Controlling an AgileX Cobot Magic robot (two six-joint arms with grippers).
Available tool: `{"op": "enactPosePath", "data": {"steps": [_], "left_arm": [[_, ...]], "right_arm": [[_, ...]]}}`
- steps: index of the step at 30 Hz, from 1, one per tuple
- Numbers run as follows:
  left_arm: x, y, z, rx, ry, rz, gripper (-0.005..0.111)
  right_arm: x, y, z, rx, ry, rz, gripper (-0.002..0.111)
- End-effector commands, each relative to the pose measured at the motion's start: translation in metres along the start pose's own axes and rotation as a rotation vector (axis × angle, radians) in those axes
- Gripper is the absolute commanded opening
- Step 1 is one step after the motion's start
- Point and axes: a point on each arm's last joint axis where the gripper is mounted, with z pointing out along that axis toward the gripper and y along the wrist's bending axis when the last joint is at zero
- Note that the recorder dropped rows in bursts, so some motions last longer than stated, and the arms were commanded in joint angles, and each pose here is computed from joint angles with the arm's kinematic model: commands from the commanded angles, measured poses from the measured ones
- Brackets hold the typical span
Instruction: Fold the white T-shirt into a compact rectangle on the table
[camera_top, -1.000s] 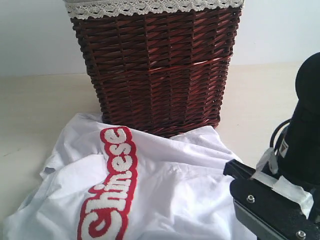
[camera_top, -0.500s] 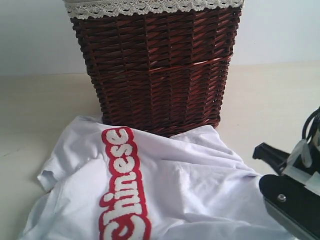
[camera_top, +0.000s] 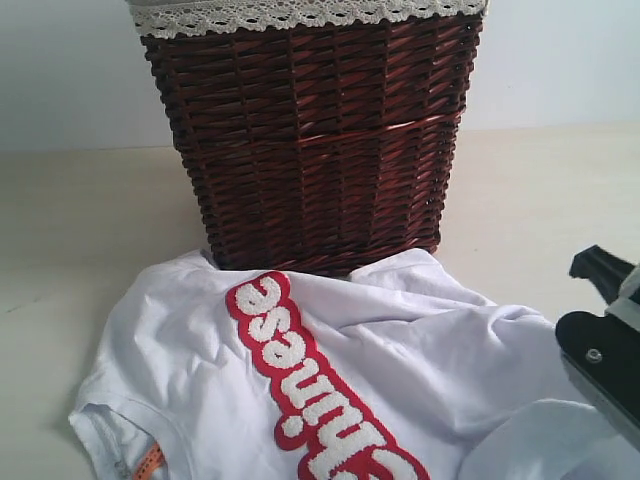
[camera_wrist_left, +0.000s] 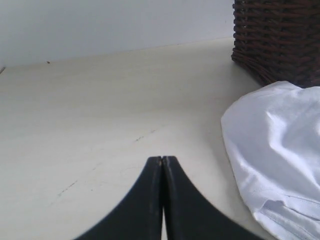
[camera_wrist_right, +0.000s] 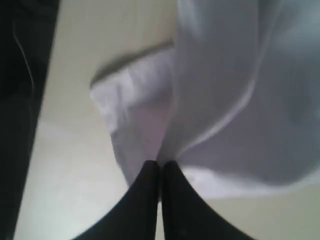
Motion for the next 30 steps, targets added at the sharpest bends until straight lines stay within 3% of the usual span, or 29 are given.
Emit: {"op": "enactPosePath", "data": {"steps": [1,3,6,12,16,19,24,30], "left_arm": [[-0.002,0.000,-0.001,0.003,-0.018,-0.003,0.000],[-0.002,0.000,-0.001,0.003,-0.018,-0.003,0.000],[-0.002,0.000,-0.001,0.003,-0.018,-0.003,0.000],[-0.002,0.000,-0.001,0.003,-0.018,-0.003,0.000],[-0.002,0.000,-0.001,0.003,-0.018,-0.003,0.000],[-0.002,0.000,-0.001,0.003,-0.018,-0.003,0.000],[-0.002,0.000,-0.001,0.003,-0.018,-0.003,0.000],[-0.002,0.000,-0.001,0.003,-0.018,-0.003,0.000]], "right_arm": [[-0.025,0.002,-0.004,-0.006,-0.294,-0.006,0.024],[-0.031,0.002,-0.006,-0.001,-0.358,-0.011,0.040],[-0.032,-0.003,-0.007,0.049,-0.379,0.025,0.055],[-0.042,-0.035,-0.007,0.254,-0.525,0.254,0.057],[-0.056,-0.071,0.027,0.156,-0.664,0.478,0.056],[-0.072,-0.093,0.059,-0.026,-0.663,0.672,0.044],[-0.095,-0.117,0.070,-0.119,-0.651,0.870,0.002],[-0.130,-0.139,0.097,-0.135,-0.543,0.921,0.000]]}}
